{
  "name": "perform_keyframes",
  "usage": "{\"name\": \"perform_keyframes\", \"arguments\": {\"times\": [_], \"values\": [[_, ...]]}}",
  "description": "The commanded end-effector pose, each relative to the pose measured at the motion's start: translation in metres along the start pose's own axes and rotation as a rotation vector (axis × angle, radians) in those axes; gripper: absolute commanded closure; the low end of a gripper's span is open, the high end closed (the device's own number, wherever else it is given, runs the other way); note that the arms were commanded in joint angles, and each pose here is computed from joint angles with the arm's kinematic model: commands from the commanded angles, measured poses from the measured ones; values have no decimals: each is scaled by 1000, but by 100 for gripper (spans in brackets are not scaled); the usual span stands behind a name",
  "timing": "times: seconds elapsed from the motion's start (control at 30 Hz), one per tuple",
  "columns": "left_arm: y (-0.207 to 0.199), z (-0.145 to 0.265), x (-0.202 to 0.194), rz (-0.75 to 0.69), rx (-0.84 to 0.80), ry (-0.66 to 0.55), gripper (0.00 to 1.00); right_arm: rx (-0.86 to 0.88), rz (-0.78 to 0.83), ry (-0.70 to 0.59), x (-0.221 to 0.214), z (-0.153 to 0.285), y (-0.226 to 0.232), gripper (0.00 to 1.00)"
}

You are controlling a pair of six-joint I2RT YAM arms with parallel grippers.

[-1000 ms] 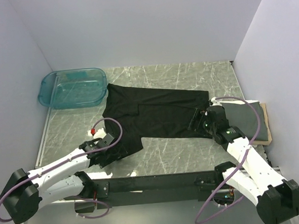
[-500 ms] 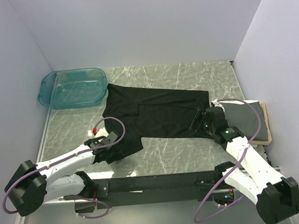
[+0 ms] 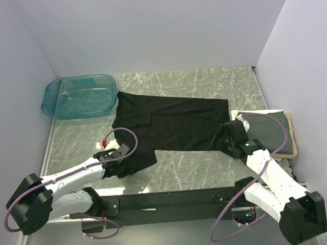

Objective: Fold and stack the t-shirts
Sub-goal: Fold the tshirt

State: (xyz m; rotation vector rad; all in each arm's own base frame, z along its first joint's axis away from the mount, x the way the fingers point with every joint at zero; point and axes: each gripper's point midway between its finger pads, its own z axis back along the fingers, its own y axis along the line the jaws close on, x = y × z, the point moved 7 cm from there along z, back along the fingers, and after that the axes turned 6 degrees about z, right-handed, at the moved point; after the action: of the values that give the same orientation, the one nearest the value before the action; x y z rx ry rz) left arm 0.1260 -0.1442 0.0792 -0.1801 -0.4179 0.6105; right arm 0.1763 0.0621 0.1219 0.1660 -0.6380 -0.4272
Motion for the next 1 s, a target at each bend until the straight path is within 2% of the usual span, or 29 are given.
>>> {"name": "perform_keyframes", "arguments": {"times": [0.0, 0.13, 0.4, 0.43, 0.47, 0.5, 0.7, 0.97], "values": [[-2, 3, 4, -21, 7, -22, 99, -70, -65, 0, -2, -12, -9, 16], [-1, 5, 5, -18, 15, -31, 99, -106, -113, 8, -5, -25, -15, 18], [1, 6, 7, -19, 27, -48, 99, -245, -188, -65, 2, -39, -33, 31], [1, 6, 8, -21, 28, -52, 99, -263, -187, -65, 1, -40, -36, 34], [0, 7, 9, -20, 26, -55, 99, -282, -198, -69, 0, -40, -39, 42], [-1, 7, 9, -24, 24, -55, 99, -299, -197, -75, 0, -41, -41, 44], [-3, 8, 10, -39, 28, -54, 99, -315, -220, -97, 2, -48, -43, 44], [-5, 13, 13, -33, 10, -64, 99, -318, -202, -64, 9, -58, -38, 44]]}}
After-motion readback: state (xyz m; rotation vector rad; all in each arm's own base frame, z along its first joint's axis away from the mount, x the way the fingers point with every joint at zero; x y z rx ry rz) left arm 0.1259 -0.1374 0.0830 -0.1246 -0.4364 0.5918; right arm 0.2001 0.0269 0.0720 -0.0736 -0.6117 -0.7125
